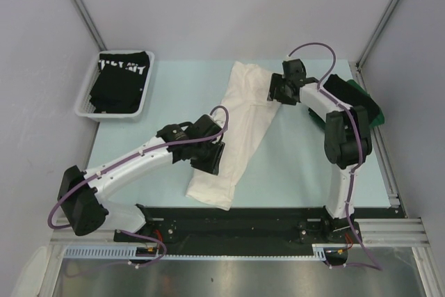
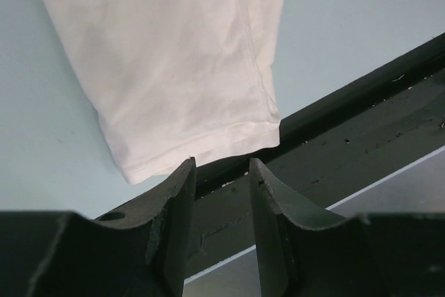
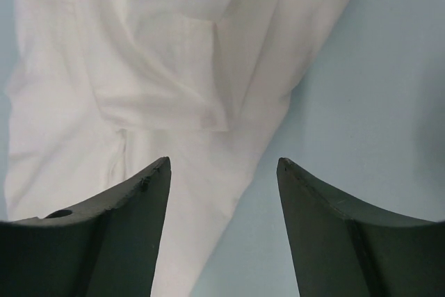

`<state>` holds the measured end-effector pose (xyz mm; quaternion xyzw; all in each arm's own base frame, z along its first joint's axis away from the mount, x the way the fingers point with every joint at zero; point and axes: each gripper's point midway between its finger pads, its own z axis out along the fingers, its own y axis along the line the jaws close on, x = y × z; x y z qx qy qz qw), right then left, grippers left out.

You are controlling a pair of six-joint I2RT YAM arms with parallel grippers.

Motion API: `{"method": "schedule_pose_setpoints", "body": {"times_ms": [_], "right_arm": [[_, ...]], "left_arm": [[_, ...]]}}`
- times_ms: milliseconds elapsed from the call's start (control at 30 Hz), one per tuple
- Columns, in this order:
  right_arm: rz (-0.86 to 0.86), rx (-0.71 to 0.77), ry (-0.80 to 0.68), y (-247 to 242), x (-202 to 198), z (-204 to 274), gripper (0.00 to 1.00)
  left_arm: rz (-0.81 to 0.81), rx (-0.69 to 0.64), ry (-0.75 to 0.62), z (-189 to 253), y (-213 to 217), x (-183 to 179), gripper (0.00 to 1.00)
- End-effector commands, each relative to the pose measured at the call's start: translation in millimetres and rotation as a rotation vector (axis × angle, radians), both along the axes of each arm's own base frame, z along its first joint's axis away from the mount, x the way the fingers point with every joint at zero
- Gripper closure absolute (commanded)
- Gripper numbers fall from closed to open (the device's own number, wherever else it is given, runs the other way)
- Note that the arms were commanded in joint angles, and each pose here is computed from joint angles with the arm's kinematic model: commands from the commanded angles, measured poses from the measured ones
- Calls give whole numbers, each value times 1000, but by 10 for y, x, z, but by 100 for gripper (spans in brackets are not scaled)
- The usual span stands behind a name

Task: Fold and stack the t-shirts

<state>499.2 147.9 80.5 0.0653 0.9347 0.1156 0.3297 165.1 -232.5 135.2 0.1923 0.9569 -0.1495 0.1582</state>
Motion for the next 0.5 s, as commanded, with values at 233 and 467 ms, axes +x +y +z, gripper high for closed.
{"method": "schedule_pose_setpoints", "body": {"times_ms": [233,467], "right_arm": [[-69,-107,-86,-282,285,277,32],[-84,-158,-90,-357,585,124,32]], "left_arm": [[-2,-8,-3,28,-4,6,58],[6,2,-3,22,59,-14,58]]}}
